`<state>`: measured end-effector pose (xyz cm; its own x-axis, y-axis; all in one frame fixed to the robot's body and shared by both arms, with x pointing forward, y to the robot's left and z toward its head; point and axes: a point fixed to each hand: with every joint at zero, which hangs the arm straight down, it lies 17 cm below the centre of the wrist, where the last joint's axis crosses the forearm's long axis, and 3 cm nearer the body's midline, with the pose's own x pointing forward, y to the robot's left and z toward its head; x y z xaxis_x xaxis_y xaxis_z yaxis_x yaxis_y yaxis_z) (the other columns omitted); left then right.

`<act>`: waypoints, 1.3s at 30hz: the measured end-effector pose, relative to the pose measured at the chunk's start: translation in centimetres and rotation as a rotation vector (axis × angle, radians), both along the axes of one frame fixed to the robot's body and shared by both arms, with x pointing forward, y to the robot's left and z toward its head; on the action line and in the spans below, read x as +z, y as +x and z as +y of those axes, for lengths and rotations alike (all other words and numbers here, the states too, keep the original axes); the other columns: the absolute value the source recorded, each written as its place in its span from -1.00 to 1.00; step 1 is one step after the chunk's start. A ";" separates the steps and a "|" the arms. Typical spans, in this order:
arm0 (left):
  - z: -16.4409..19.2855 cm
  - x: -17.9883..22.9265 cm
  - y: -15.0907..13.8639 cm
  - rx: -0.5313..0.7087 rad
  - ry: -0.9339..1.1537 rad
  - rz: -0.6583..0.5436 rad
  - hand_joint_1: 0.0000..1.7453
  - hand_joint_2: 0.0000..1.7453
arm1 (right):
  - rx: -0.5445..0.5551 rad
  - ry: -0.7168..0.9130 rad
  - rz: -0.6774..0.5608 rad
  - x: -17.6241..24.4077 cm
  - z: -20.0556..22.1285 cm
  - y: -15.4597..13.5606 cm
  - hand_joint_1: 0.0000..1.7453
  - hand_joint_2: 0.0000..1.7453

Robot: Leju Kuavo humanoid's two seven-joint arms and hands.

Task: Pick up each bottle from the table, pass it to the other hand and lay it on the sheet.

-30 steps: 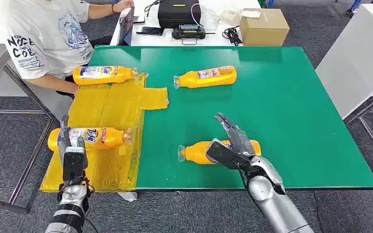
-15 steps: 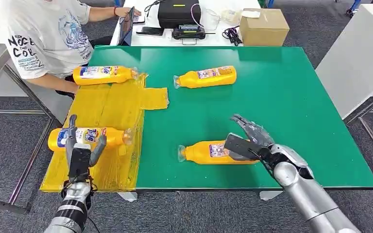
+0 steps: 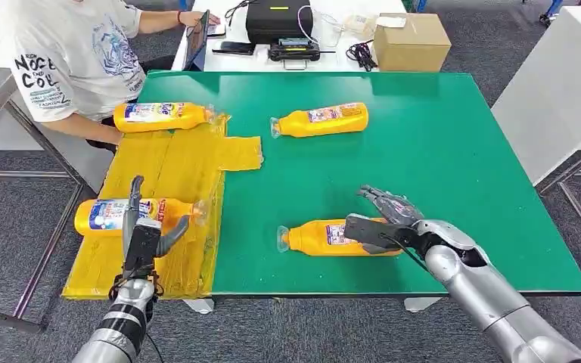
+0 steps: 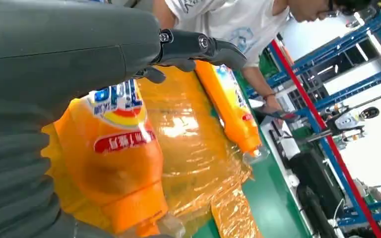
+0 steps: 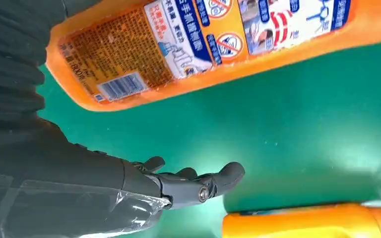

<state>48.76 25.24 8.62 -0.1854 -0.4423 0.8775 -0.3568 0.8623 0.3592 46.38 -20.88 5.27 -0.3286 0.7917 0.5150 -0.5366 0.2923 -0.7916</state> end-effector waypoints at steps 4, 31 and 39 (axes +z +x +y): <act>-0.9 -0.2 0.2 -0.024 -0.008 0.009 -1.00 1.00 | 0.018 -0.017 0.019 -0.8 0.8 0.0 -1.00 1.00; -3.7 -0.9 0.4 -0.074 -0.036 0.039 -1.00 1.00 | 0.080 -0.168 0.101 -5.9 3.6 -0.4 -1.00 1.00; -3.9 -0.8 0.4 -0.070 -0.063 0.039 -1.00 1.00 | 0.096 -0.283 0.145 -6.7 1.6 -0.3 1.00 1.00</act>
<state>49.20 21.38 7.84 -0.1793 -0.3727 0.9105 -0.2815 0.9062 0.3156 46.08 -19.27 -1.41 -0.3483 0.8788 0.3261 -0.6638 0.0144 -0.7478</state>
